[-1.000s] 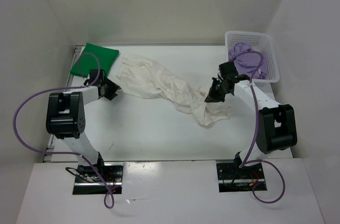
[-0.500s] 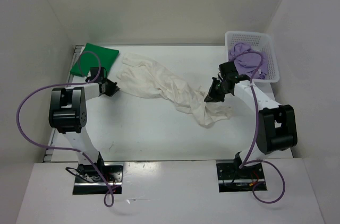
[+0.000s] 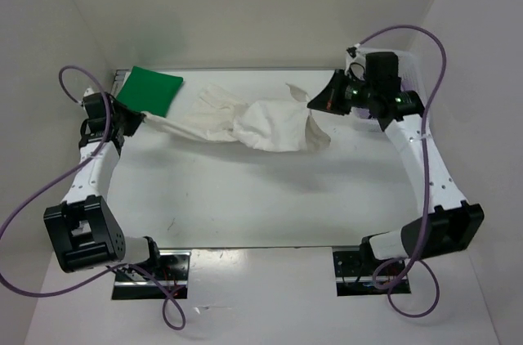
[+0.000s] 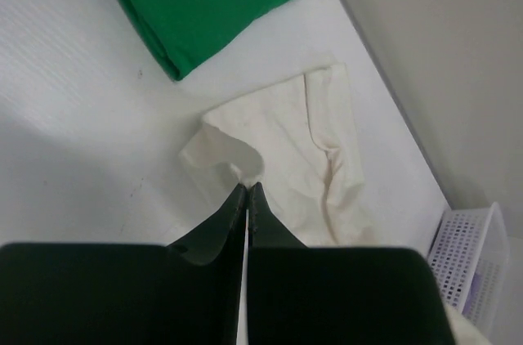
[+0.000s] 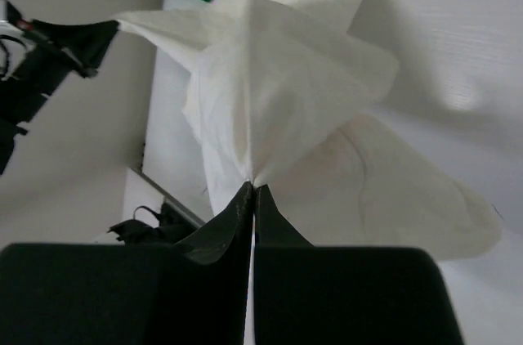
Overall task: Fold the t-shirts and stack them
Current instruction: Flatten out the tshirt
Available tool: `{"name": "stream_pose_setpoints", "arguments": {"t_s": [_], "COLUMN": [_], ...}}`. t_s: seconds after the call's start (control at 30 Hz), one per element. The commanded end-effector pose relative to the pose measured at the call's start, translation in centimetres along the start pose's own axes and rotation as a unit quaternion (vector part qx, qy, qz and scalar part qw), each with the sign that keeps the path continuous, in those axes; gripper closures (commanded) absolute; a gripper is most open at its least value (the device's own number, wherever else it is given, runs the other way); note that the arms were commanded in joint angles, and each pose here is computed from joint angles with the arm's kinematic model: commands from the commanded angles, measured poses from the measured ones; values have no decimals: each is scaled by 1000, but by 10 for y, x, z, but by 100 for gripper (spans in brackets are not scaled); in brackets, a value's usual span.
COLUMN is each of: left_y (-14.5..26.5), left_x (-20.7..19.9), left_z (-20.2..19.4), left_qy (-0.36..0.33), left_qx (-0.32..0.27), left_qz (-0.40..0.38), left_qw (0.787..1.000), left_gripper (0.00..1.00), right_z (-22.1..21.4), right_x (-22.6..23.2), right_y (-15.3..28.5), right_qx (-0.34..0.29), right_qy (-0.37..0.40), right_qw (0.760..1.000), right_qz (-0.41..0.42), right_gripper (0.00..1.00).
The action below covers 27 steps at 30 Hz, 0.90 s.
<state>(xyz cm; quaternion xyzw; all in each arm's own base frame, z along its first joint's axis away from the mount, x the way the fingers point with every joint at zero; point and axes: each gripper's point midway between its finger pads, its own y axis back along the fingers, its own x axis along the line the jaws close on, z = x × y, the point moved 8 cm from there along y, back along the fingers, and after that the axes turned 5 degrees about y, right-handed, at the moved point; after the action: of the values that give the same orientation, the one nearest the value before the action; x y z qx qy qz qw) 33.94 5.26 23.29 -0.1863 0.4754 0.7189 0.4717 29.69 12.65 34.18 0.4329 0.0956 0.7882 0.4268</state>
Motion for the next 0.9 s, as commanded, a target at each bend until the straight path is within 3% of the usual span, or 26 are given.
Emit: {"name": "stream_pose_setpoints", "arguments": {"t_s": [0.0,0.07,0.2,0.3,0.33,0.43,0.53,0.57,0.6,0.63,0.7,0.77,0.87], "left_y": [-6,-5,-1,3,3,7,10,12,12,14,15,14,16], "left_x": [40,59,67,68,67,68,71,74,77,75,77,78,78], "left_z": [-30,-41,-44,-45,-46,-50,-56,-59,-62,-61,-64,-66,-71], "left_qy": [-7,0,-7,-11,-11,-10,-7,-7,-5,-6,-5,-4,-7], "left_qx": [56,68,67,67,71,80,92,94,100,98,105,108,116], "left_qz": [61,82,85,84,80,73,69,71,72,69,68,64,59], "left_qw": [997,994,994,994,994,994,993,993,992,993,992,992,991], "left_gripper": [100,100,100,100,100,100,100,100,100,100,100,100,100], "right_z": [-15,-29,-38,-27,-23,-32,-65,-77,-91,-117,-152,-162,-178], "right_x": [-38,-97,-154,-149,-148,-125,-96,-92,-84,-93,-97,-81,-62], "right_y": [-5,-34,-66,-64,-60,-47,-42,-43,-44,-46,-50,-61,-88], "right_qx": [29,41,66,38,22,25,57,72,85,116,153,156,172], "right_qy": [-58,-118,-178,-148,-121,-71,-33,-25,-10,-28,-38,-42,-40], "right_qw": [997,992,979,977,975,972,970,969,970,963,959,965,968], "right_qz": [40,-9,-80,-146,-185,-223,-232,-234,-229,-241,-235,-207,-179], "right_gripper": [100,100,100,71,50,37,36,42,49,74,86,81,52]}}
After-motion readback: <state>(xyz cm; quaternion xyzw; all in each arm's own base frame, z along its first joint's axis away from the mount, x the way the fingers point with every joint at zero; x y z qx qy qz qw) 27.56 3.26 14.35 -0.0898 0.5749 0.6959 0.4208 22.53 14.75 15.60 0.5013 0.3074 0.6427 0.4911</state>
